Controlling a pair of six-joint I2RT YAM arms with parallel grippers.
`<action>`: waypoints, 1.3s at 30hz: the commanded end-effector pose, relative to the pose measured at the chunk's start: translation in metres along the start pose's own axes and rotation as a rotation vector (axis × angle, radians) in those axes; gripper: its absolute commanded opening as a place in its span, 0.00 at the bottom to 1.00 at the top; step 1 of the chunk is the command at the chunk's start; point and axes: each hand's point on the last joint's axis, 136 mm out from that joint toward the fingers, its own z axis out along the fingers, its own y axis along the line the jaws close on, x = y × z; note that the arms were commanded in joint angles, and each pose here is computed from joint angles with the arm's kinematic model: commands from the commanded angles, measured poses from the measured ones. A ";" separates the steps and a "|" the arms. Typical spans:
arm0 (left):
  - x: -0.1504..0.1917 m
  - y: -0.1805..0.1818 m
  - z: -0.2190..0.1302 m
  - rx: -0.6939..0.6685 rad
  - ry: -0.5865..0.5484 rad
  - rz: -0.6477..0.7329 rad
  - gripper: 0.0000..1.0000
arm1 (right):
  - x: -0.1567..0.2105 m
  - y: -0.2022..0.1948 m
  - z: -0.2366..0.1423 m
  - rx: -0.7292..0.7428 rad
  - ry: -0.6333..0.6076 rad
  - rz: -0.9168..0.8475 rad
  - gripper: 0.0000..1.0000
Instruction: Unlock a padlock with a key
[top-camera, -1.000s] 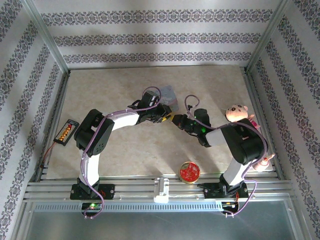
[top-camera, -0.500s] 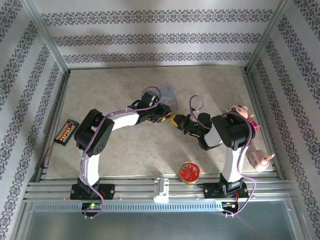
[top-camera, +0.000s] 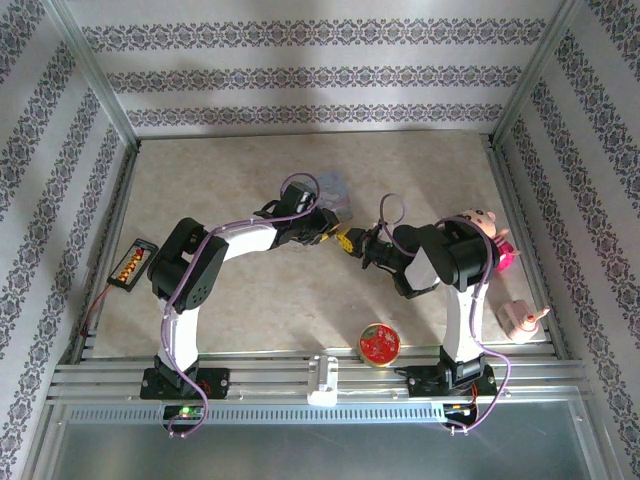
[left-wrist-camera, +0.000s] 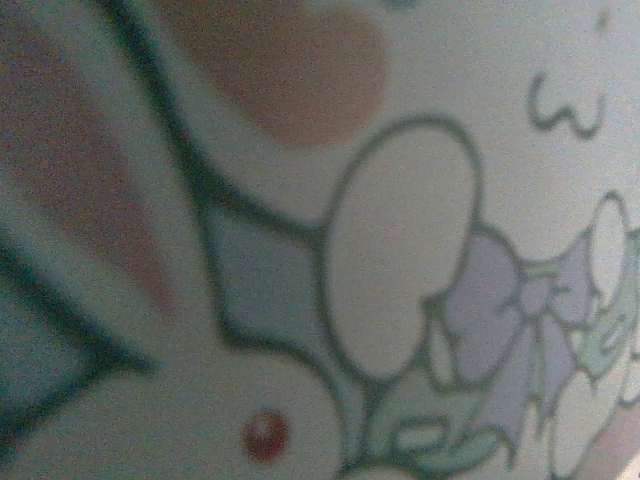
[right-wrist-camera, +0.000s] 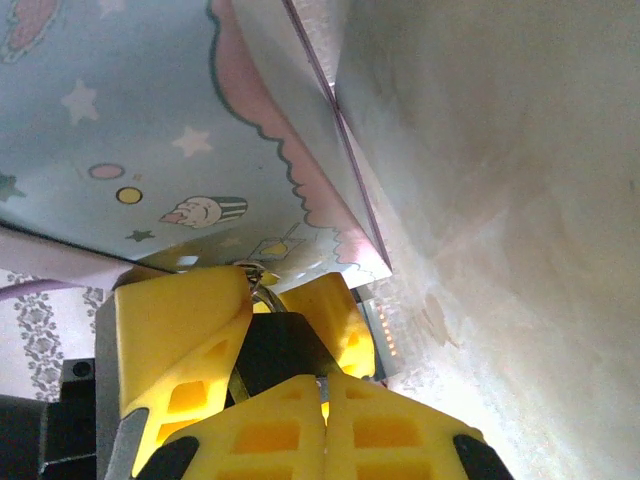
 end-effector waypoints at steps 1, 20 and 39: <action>0.057 -0.014 -0.008 0.051 0.241 -0.029 0.00 | -0.030 -0.003 0.008 -0.004 -0.110 0.108 0.00; 0.043 0.004 -0.009 -0.020 0.182 -0.092 0.00 | -0.034 -0.014 -0.024 0.036 -0.185 -0.053 0.39; 0.033 0.007 -0.016 -0.081 0.159 -0.043 0.00 | -0.009 0.022 -0.067 0.487 -0.264 -0.621 0.44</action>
